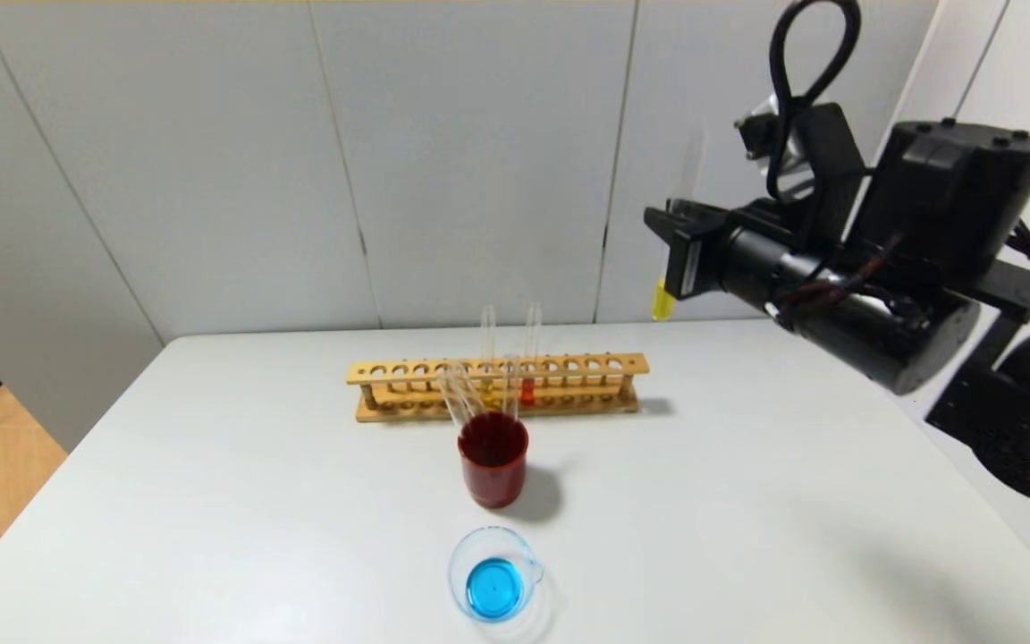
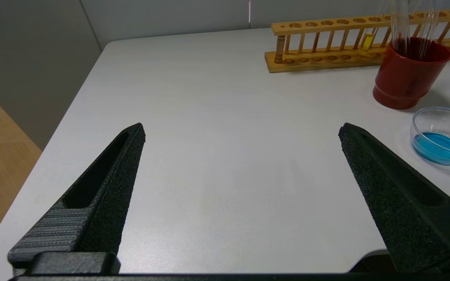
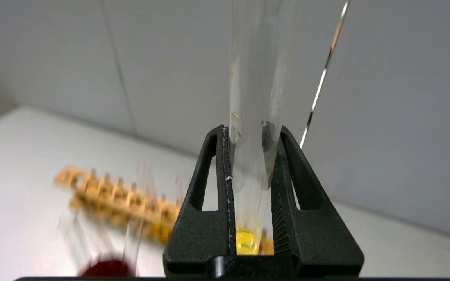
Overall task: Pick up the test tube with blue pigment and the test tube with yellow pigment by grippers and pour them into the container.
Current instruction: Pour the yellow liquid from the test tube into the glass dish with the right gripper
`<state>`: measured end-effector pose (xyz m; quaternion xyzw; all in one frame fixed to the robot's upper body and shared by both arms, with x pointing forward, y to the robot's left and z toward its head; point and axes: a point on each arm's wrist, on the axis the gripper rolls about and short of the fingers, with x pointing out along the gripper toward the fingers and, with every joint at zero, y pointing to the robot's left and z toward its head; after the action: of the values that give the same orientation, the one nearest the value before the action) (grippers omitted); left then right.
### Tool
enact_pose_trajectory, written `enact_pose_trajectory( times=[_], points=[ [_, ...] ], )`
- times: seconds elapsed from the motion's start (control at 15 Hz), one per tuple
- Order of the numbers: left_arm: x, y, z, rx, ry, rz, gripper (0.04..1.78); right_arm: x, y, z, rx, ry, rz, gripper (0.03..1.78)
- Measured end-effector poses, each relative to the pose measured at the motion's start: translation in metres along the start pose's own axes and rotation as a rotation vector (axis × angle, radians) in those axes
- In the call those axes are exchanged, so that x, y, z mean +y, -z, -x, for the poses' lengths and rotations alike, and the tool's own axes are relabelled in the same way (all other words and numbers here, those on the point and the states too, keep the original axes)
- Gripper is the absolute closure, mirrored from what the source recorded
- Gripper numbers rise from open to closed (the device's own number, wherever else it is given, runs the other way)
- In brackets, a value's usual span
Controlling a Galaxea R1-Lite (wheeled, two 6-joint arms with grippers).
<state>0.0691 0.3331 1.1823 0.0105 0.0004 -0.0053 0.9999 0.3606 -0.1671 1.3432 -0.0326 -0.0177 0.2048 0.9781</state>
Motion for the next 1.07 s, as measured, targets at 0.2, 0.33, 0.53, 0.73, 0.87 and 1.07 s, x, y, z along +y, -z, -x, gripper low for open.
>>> enact_pose_trajectory(
  times=[0.2,0.33,0.53,0.73,0.87,1.07],
  points=[
    [0.0,0.0,0.0,0.0,0.001,0.0,0.07,0.006,0.029,0.04,0.109,-0.048,0.083,1.47],
    [0.0,0.0,0.0,0.0,0.0,0.0,0.07,0.013,0.045,0.06,0.152,-0.087,0.142,1.47],
    [0.0,0.0,0.0,0.0,0.0,0.0,0.07,0.026,0.069,0.08,0.21,-0.17,0.246,1.47],
    [0.0,0.0,0.0,0.0,0.001,0.0,0.07,0.039,0.087,0.085,0.265,-0.241,0.334,1.47],
    [0.0,0.0,0.0,0.0,0.0,0.0,0.07,0.047,0.098,0.079,0.299,-0.274,0.38,1.47],
    [0.0,0.0,0.0,0.0,0.001,0.0,0.07,0.059,0.112,0.061,0.335,-0.31,0.466,1.47]
  ],
)
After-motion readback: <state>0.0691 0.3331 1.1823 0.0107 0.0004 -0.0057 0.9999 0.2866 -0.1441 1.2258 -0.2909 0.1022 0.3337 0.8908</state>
